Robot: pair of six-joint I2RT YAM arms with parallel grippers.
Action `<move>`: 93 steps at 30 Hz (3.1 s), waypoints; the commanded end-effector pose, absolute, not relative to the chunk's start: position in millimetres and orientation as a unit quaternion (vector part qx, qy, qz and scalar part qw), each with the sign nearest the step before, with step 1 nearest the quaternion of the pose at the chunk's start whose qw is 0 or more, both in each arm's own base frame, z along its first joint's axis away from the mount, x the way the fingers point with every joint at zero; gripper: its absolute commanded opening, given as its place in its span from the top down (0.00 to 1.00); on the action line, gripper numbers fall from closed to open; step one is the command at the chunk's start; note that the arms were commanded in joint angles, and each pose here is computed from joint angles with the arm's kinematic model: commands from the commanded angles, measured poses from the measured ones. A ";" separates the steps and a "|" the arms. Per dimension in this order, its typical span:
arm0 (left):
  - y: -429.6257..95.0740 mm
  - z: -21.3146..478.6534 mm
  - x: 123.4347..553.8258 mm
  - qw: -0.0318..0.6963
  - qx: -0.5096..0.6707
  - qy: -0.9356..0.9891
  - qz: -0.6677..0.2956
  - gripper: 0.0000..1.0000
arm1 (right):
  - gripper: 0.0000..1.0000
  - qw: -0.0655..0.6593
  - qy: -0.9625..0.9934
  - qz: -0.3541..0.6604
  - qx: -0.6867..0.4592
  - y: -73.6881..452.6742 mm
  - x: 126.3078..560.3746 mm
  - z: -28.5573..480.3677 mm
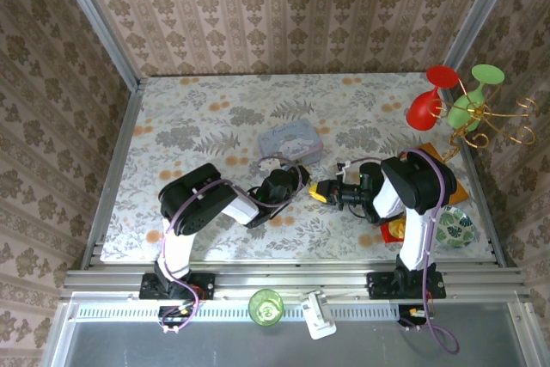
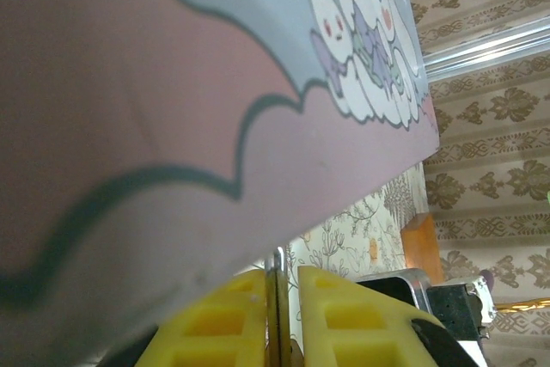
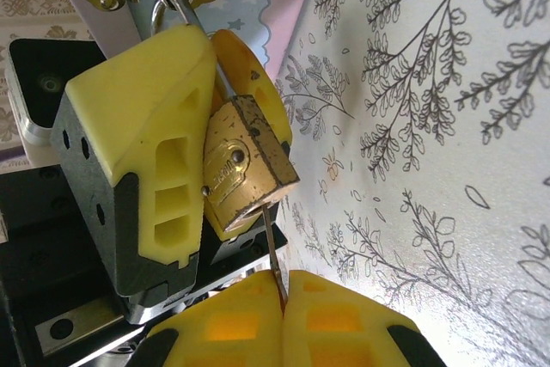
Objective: Unlock a padlock with a key
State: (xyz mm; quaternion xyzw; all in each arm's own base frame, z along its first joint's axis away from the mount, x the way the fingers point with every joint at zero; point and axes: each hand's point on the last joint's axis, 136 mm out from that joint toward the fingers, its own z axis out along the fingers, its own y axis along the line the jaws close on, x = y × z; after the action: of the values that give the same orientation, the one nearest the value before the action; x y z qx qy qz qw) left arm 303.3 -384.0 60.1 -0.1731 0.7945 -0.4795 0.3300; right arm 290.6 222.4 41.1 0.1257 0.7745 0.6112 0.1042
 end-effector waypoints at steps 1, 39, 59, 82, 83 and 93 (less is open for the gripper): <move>-429.0 110.9 273.4 0.301 -0.108 0.744 -0.587 1.00 | 1.00 0.142 0.761 0.624 0.111 225.5 313.6 60.4; -426.8 133.5 267.4 0.297 -0.109 0.715 -0.623 1.00 | 1.00 0.158 0.754 0.624 0.131 185.2 332.5 61.8; -428.3 150.0 279.3 0.346 -0.103 0.702 -0.613 1.00 | 1.00 0.130 0.738 0.588 0.303 186.7 313.5 43.9; -414.1 200.5 295.8 0.389 -0.137 0.654 -0.634 1.00 | 1.00 0.204 0.691 0.611 0.329 186.7 361.0 89.5; -415.7 201.2 296.7 0.383 -0.137 0.653 -0.639 1.00 | 1.00 0.212 0.692 0.614 0.316 188.9 362.8 95.4; -425.3 206.4 291.4 0.336 -0.156 0.643 -0.670 1.00 | 1.00 0.230 0.723 0.606 0.240 205.8 367.6 87.3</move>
State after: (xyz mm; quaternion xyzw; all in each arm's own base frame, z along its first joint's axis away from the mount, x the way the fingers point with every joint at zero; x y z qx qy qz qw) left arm 339.1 -376.4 123.0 -0.2283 0.7099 -0.5290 0.4050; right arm 342.7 208.5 95.6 0.2359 0.7184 0.6285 0.1823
